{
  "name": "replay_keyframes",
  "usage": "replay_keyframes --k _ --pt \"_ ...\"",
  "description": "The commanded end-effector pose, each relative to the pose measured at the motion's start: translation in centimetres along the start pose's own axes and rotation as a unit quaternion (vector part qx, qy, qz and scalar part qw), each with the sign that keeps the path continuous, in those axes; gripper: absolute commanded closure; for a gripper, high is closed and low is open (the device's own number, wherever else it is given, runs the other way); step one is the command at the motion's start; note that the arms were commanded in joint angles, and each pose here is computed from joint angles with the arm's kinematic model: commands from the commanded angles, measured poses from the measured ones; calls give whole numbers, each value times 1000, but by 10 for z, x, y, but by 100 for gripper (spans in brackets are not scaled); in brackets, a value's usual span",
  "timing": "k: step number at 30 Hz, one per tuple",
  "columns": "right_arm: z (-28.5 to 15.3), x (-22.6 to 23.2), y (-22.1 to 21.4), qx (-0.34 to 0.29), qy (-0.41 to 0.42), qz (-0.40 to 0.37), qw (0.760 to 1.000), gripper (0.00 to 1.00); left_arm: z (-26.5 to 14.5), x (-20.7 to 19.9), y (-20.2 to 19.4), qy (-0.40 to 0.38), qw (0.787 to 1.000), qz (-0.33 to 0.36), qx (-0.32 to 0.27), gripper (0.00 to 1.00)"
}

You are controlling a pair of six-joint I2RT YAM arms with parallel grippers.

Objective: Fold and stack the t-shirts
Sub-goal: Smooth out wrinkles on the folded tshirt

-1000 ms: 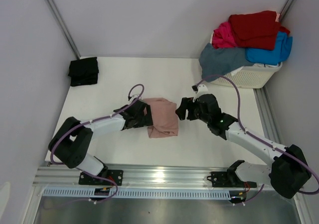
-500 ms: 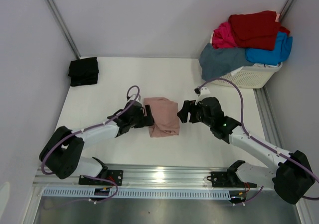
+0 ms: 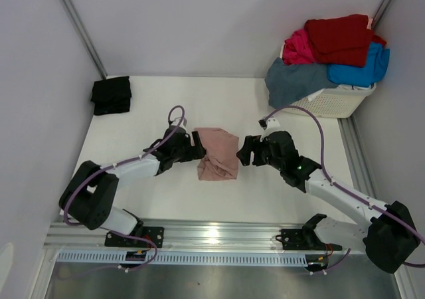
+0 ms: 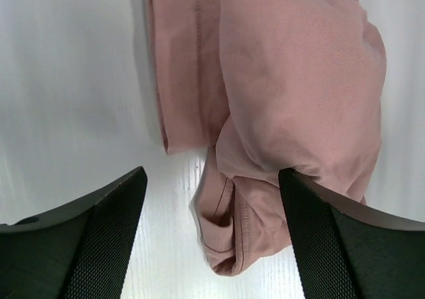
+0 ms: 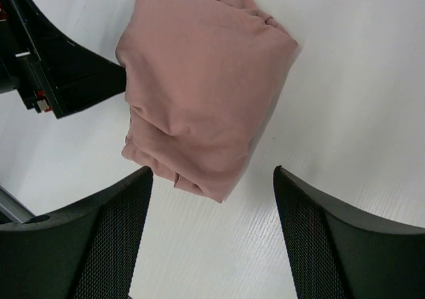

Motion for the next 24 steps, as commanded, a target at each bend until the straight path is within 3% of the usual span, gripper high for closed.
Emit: replay_keyframes --k 1,4,8,12,16,19,20,24 --pt "-6 3 8 -20 5 -2 1000 23 -6 -10 14 -75 997 -27 -21 19" --pt "-7 1 6 -21 1 -1 1000 23 -16 -2 14 -138 987 -68 -35 32" --pt "-6 1 3 -17 0 4 1000 22 -16 0 15 -137 988 -63 -30 48" --pt "-5 1 2 -17 -1 8 1000 22 -15 -3 17 -150 986 -64 -30 51" --pt "-7 1 2 -19 -2 7 1000 22 -6 -14 29 -162 985 -57 -25 46" --pt "-8 0 1 -16 -6 8 1000 22 5 -13 32 -166 984 -57 -9 29" --pt "-8 0 0 -15 -6 8 1000 22 8 -18 43 -163 985 -56 -13 18" --pt "-10 -2 0 -14 -13 6 1000 21 18 -7 46 -130 989 -74 -5 1"
Point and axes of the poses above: each gripper's point midway between its finger pads, its own z axis out along the fingers, its own x axis along the line the jaws close on, y = z × x, the point moved 7 cm from there along -z, back along the fingers, and after that the axes turned 14 degrees about -z, right-handed, at the moved point
